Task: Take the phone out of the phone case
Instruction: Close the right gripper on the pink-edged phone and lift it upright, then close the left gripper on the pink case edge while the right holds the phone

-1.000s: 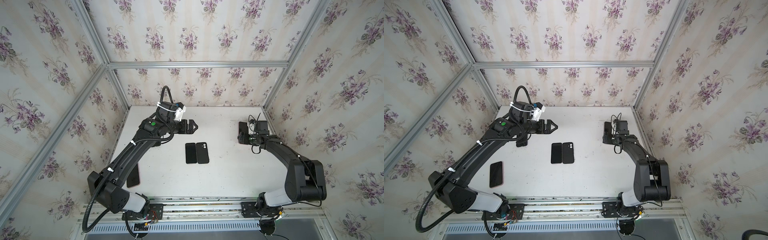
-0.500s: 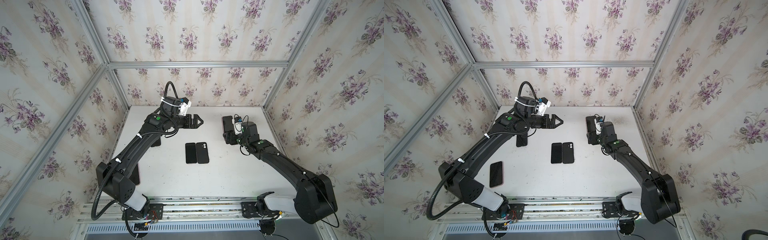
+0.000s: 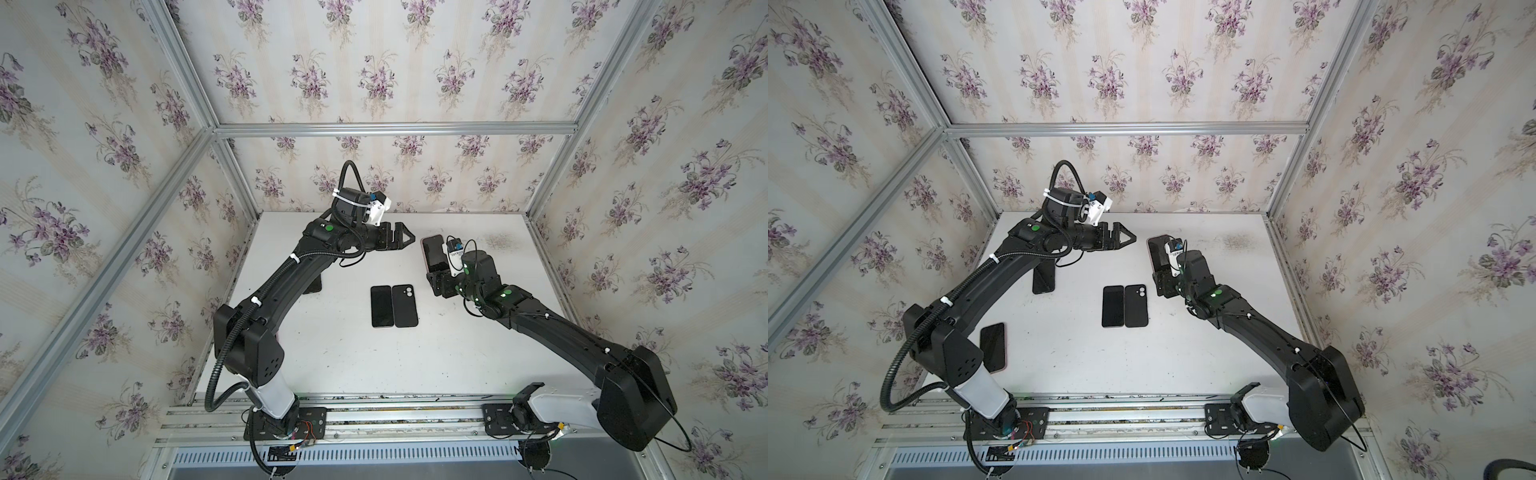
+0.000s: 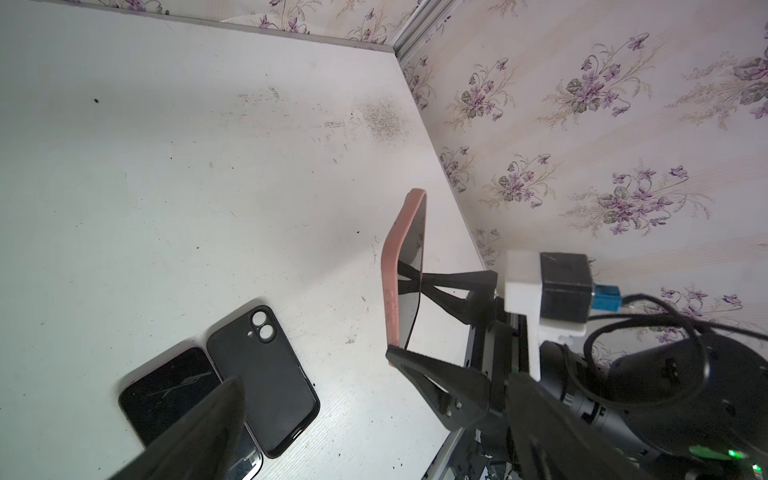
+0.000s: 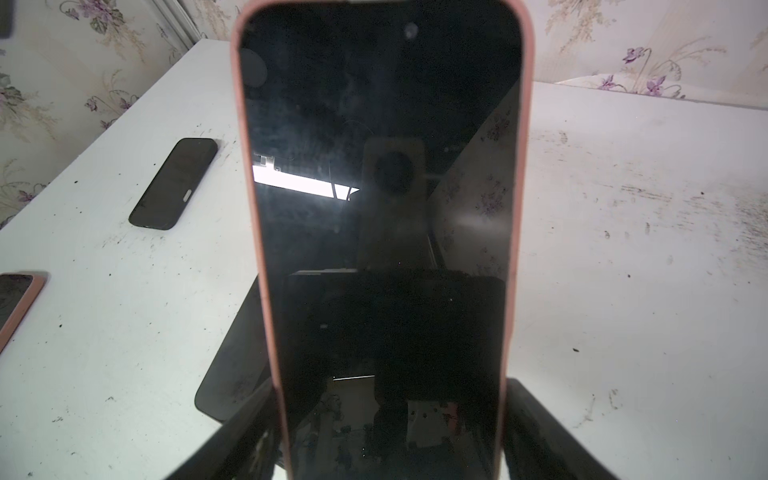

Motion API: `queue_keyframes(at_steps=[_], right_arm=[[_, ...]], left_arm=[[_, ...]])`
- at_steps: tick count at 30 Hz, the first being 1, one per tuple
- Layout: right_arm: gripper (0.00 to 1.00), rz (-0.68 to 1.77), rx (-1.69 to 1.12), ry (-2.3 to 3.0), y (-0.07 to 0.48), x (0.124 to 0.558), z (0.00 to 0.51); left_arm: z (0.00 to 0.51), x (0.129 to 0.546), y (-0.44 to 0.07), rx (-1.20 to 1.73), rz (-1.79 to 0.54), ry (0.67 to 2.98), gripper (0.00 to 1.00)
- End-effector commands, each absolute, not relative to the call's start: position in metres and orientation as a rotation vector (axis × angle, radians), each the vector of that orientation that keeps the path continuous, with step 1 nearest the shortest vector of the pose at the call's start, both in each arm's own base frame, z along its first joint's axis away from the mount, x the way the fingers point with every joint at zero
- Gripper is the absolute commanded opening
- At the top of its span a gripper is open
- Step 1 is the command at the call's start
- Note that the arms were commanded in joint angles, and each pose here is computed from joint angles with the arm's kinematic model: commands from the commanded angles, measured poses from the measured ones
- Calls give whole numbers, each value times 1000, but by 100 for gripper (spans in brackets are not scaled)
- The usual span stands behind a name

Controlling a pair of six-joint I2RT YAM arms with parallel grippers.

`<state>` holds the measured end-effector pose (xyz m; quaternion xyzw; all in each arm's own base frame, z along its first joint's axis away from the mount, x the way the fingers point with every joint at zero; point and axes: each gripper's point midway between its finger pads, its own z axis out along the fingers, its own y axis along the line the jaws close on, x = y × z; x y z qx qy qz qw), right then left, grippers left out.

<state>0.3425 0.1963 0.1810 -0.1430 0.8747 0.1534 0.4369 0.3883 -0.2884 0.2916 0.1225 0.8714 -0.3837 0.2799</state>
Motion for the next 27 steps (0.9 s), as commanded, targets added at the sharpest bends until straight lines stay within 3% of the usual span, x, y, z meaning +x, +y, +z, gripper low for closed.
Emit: queue_keyframes(at_steps=[1, 7, 11, 25, 27], right_arm=[[23, 433, -344, 2063, 215, 347, 209], [22, 466, -372, 2051, 231, 338, 215], [22, 472, -386, 2049, 236, 335, 215], [22, 474, -412, 2056, 241, 332, 211], [21, 473, -416, 2057, 242, 332, 211]], left_arm=[[297, 392, -296, 325, -1085, 2313, 99], [284, 395, -303, 320, -1131, 2344, 92], [276, 395, -307, 321, -1158, 2367, 79], [261, 388, -321, 368, -1289, 2407, 56], [261, 387, -322, 374, -1300, 2408, 48]])
